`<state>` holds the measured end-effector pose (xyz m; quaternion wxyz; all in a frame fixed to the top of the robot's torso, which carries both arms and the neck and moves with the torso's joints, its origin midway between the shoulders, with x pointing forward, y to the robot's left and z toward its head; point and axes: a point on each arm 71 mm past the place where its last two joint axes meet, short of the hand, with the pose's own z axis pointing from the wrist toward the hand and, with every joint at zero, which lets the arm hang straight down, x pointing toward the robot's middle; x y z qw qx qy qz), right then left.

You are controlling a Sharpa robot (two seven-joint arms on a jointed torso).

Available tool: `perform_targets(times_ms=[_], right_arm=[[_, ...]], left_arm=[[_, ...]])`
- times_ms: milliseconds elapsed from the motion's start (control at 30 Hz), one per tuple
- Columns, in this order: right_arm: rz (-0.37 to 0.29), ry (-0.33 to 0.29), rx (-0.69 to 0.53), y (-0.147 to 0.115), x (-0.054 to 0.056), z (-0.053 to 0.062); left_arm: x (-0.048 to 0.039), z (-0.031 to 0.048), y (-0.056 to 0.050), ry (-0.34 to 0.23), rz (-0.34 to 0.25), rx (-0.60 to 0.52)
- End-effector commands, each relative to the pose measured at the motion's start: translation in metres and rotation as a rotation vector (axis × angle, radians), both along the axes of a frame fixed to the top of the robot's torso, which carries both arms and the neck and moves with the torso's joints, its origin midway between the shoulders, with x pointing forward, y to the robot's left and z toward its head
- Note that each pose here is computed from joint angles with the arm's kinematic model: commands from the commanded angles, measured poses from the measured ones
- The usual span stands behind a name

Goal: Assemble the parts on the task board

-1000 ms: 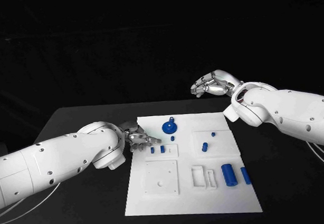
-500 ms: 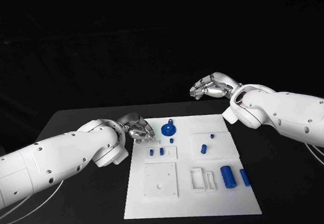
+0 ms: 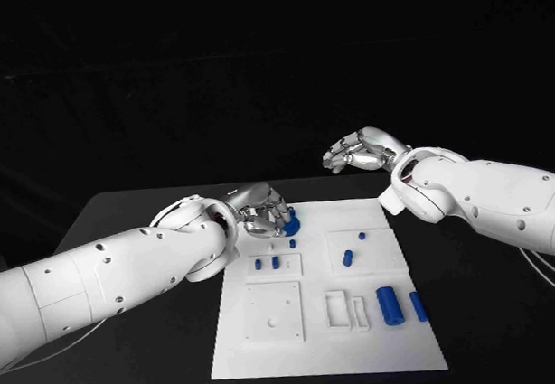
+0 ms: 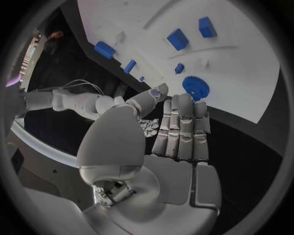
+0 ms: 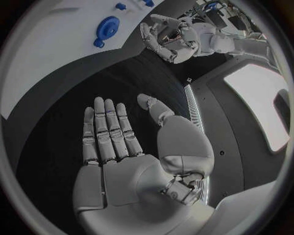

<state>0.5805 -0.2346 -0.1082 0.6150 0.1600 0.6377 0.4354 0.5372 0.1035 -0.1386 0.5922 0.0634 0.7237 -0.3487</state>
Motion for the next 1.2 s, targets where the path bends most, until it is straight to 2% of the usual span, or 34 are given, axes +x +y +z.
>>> perform_targets(times_ms=[33,167,433,567,1200], right_arm=[[0.019,0.001,0.004,0.003,0.0,0.0],[0.023,0.001,0.004,0.005,-0.001,0.0],[0.027,0.0,0.006,0.006,-0.002,0.001],[0.029,0.001,0.006,0.007,-0.002,0.001],[0.032,0.001,0.007,0.008,-0.003,0.001]], left_arm=[[-0.0002,0.0024,-0.011,-0.14,-0.1,0.113],[0.0039,-0.0003,-0.017,-0.151,-0.118,0.168],[0.0071,-0.0148,-0.022,-0.133,-0.123,0.207],[0.0071,-0.0193,-0.024,-0.126,-0.112,0.235],[0.0073,-0.031,-0.026,-0.073,-0.106,0.278]])
